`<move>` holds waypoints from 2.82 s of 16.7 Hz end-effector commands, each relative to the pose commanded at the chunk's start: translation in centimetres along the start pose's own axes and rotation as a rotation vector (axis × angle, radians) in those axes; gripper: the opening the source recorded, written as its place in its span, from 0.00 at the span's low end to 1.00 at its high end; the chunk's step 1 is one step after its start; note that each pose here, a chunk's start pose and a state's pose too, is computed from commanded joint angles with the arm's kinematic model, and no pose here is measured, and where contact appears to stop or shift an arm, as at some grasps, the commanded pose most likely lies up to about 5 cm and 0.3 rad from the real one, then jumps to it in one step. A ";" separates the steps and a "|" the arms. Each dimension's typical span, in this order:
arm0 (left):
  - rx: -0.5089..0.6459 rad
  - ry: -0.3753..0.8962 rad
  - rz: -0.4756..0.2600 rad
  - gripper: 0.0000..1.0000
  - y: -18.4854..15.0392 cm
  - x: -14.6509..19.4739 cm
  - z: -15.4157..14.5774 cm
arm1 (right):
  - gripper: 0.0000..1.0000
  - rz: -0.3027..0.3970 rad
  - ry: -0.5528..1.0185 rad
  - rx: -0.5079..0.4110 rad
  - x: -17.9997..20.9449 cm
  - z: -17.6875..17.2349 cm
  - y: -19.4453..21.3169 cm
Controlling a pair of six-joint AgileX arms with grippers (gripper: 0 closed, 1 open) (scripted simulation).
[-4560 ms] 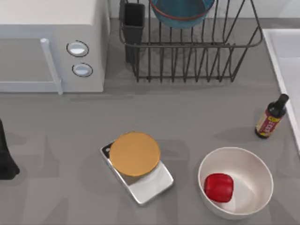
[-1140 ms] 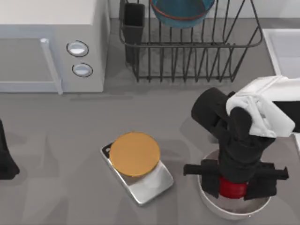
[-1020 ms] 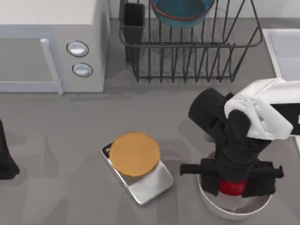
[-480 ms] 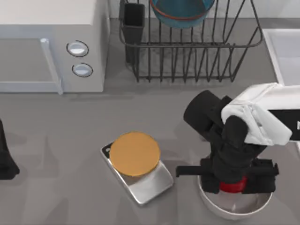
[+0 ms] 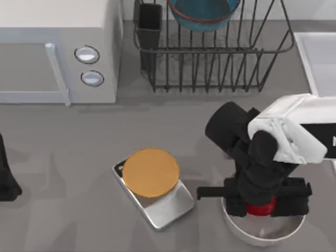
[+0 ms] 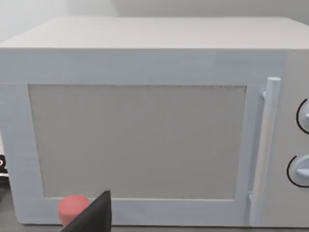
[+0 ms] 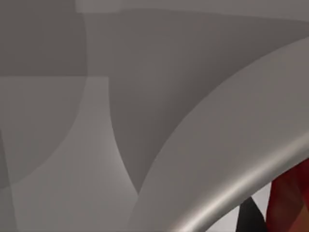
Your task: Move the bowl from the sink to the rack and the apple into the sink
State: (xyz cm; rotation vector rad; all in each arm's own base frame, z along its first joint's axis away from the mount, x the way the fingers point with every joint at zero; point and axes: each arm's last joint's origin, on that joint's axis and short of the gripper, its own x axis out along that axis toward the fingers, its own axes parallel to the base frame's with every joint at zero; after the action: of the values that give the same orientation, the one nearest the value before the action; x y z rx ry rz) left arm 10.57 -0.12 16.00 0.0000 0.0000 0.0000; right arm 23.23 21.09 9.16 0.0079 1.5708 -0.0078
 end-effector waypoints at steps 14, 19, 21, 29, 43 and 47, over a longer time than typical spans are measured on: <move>0.000 0.000 0.000 1.00 0.0 0.0 0.0 | 0.00 0.002 -0.028 -0.020 -3.1 -0.2 -0.5; 0.000 0.000 0.000 1.00 0.0 0.0 0.0 | 0.00 0.012 -0.040 -0.020 -6.3 0.2 0.0; 0.000 0.000 0.000 1.00 0.0 0.0 0.0 | 0.00 -0.011 -0.015 -0.020 -8.2 0.1 -0.1; 0.000 0.000 0.000 1.00 0.0 0.0 0.0 | 0.00 0.002 -0.028 -0.020 -13.1 -0.2 -0.5; 0.000 0.000 0.000 1.00 0.0 0.0 0.0 | 0.00 0.421 -0.479 -0.031 -12.7 7.8 -5.4; 0.000 0.000 0.000 1.00 0.0 0.0 0.0 | 0.00 0.500 -0.800 -0.022 -12.9 10.9 -11.7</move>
State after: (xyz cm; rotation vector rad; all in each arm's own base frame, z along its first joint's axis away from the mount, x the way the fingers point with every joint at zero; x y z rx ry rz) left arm 10.57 -0.12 16.00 0.0000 0.0000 0.0000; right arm 34.05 9.27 22.06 0.3401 0.7366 0.3578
